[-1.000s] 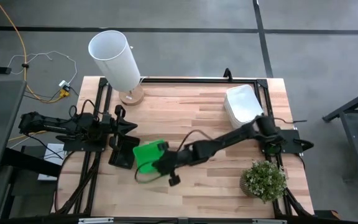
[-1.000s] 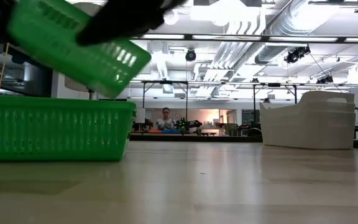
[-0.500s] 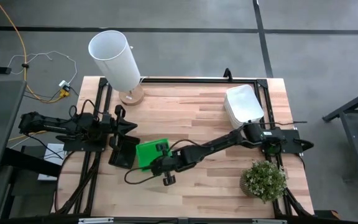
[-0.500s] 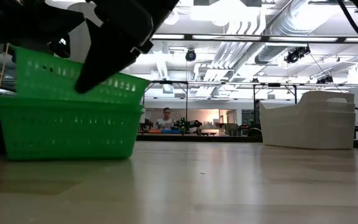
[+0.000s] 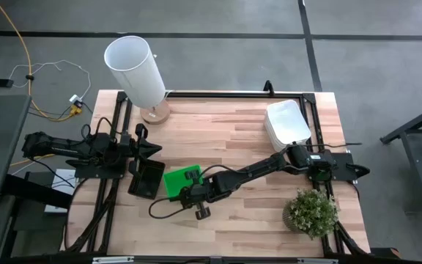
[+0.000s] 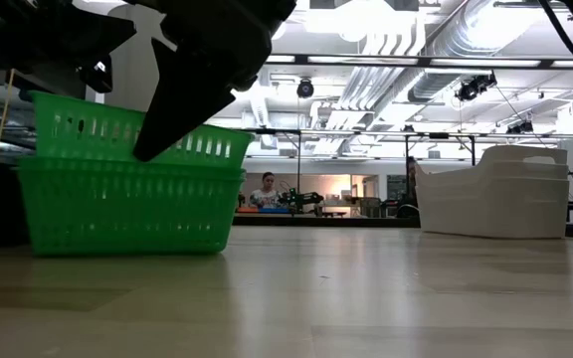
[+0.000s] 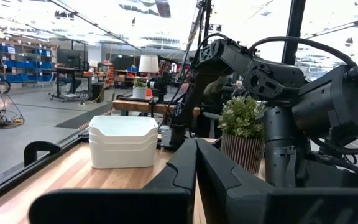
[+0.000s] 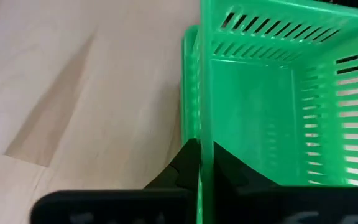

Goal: Stack baskets by color
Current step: Stack the top green bin into the bottom stacked green bins, then return to Home Position

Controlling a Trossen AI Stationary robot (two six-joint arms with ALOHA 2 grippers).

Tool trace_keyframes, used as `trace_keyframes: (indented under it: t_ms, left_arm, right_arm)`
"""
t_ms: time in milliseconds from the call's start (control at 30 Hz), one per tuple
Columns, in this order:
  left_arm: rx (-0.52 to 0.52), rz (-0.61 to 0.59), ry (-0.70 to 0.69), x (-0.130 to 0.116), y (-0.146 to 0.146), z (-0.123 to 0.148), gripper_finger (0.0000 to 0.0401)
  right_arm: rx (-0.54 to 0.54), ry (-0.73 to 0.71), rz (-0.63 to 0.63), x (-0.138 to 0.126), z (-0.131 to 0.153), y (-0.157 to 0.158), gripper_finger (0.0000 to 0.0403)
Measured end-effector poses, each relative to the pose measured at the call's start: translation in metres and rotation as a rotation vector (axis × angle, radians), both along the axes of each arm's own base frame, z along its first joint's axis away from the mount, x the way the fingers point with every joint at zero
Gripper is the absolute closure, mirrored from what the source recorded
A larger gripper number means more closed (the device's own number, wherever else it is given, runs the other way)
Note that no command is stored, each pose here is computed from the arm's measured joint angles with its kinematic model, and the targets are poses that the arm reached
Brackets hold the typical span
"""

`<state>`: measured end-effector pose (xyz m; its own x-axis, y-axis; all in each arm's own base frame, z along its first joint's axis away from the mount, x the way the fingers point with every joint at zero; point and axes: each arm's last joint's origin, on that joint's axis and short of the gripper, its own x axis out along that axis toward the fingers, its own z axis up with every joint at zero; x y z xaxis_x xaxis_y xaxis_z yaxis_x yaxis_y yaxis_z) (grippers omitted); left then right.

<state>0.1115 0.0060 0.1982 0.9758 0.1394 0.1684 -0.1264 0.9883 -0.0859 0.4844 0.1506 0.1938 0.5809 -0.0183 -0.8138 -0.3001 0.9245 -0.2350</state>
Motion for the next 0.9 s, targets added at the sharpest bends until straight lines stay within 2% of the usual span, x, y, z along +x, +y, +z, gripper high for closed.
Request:
trace_keyframes:
  t_ms: [133, 333, 500, 600, 733, 900]
  left_arm:
    - [0.0, 0.0, 0.0, 0.0, 0.0, 0.0, 0.0401]
    - [0.0, 0.0, 0.0, 0.0, 0.0, 0.0, 0.0401]
    - [0.0, -0.001, 0.0, 0.0, 0.0, 0.0, 0.0401]
    - [0.0, -0.001, 0.0, 0.0, 0.0, 0.0, 0.0401]
    - [0.001, -0.004, 0.0, 0.0, 0.0, 0.0, 0.0401]
    - [0.002, -0.013, 0.0, 0.0, 0.0, 0.0, 0.0401]
  right_arm:
    - [0.003, 0.002, -0.001, 0.0, 0.0, -0.001, 0.0348]
    - [-0.017, 0.015, 0.011, -0.001, 0.005, -0.004, 0.0228]
    - [-0.027, 0.032, 0.01, -0.009, 0.032, -0.01, 0.0153]
    - [-0.023, 0.009, -0.013, -0.015, 0.054, -0.019, 0.0133]
    - [-0.004, -0.005, -0.051, -0.023, 0.074, -0.03, 0.0128]
    - [-0.003, 0.049, -0.096, -0.042, 0.069, -0.044, 0.0128]
